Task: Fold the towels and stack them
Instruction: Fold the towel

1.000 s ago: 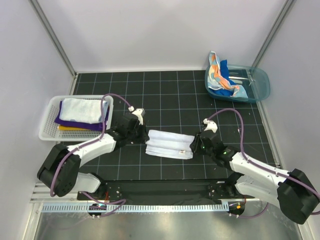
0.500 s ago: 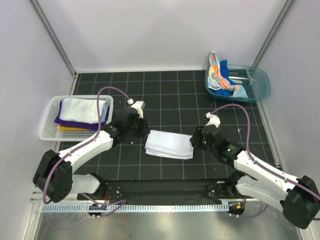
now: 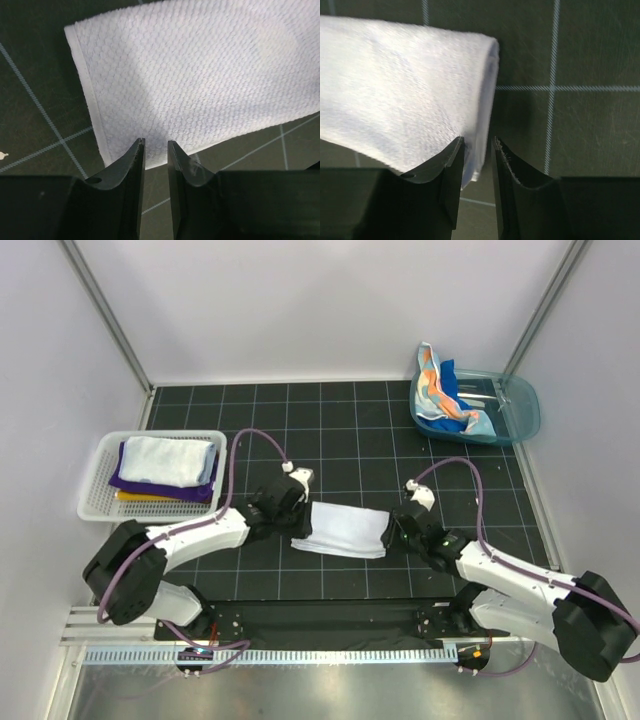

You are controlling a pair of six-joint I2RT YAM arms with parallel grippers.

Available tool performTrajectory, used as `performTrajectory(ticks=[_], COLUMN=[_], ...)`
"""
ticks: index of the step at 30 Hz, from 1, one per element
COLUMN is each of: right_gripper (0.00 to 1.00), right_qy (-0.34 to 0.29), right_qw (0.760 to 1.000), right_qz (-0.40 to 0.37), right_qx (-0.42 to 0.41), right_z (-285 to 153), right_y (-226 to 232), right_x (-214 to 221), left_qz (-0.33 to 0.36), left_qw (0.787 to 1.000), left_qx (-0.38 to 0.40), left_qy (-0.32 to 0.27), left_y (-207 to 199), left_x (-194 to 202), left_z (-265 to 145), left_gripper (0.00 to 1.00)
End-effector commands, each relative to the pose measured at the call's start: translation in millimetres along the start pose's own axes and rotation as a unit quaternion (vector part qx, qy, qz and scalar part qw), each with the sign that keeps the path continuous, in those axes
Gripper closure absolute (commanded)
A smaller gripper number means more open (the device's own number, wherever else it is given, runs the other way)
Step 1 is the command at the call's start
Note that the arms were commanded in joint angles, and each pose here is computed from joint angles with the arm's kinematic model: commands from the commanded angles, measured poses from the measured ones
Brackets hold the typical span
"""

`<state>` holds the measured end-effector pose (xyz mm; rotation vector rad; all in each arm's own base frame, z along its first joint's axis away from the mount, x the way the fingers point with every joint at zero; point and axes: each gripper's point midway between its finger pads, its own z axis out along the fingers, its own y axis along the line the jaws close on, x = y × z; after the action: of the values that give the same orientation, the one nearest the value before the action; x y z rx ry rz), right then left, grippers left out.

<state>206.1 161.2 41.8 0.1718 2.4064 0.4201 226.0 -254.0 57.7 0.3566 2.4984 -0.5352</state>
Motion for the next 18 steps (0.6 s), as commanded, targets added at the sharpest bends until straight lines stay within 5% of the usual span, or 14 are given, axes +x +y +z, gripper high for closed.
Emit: performTrajectory(ticks=[1,12,18], right_gripper=[0.65,0.7,0.68], right_qy=[-0.004,0.004,-0.017], right_qw=[1.0,0.999,0.999], right_qz=[0.025,0.024,0.013], right_qx=[0.006,0.026,0.047], right_z=[6.2,9.5,0.1], right_y=[-3.7,-14.4,-18.6], right_x=[6.0,14.1,-1.2], left_qz=[-0.007,-0.006,-0.013], left_qw=[1.0,0.999,0.998], left_qx=[-0.02,-0.048,-0.039], left_qy=[0.004,0.022,-0.046], left_y=[5.0,10.8,-1.8], left_x=[11.4,37.0,-6.7], left_z=[7.9,14.8,-20.4], left_gripper=[0.72,0.7,0.57])
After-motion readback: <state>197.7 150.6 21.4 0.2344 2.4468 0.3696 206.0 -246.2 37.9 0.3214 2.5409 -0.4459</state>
